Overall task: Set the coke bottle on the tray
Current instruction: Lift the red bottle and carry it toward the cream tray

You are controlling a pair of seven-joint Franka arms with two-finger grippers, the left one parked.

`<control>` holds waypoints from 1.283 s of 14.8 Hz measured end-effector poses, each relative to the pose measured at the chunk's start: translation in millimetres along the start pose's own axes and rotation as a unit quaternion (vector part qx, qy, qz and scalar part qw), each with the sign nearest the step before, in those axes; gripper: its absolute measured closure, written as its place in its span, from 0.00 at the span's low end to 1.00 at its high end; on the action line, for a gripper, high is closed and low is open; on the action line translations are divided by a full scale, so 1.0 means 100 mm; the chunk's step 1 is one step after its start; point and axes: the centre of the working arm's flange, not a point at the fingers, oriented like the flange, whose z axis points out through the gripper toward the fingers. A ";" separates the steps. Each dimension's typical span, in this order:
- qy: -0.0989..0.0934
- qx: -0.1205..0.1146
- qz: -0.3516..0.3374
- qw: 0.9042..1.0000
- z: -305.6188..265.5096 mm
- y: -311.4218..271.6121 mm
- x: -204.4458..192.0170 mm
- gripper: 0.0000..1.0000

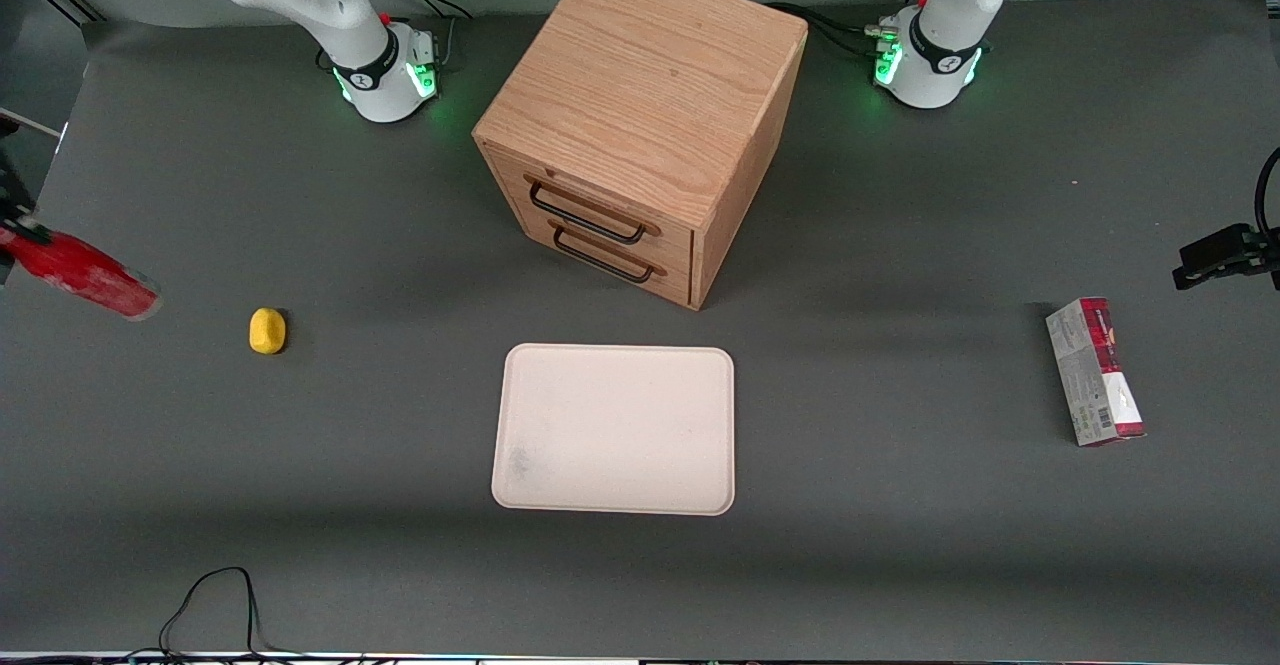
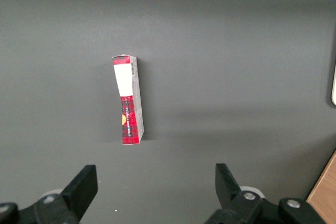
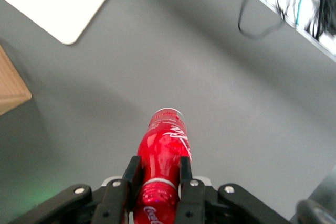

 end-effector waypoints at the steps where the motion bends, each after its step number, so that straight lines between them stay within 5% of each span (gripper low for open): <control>1: 0.000 -0.008 -0.011 1.000 0.03 -0.21 0.32 0.67; 7: 0.008 0.003 -0.031 0.999 0.34 -1.36 1.50 0.67; 12: 0.015 0.036 -0.051 0.998 0.44 -2.09 1.82 0.67; 19: 0.006 0.039 -0.055 0.998 0.86 -2.32 2.12 0.67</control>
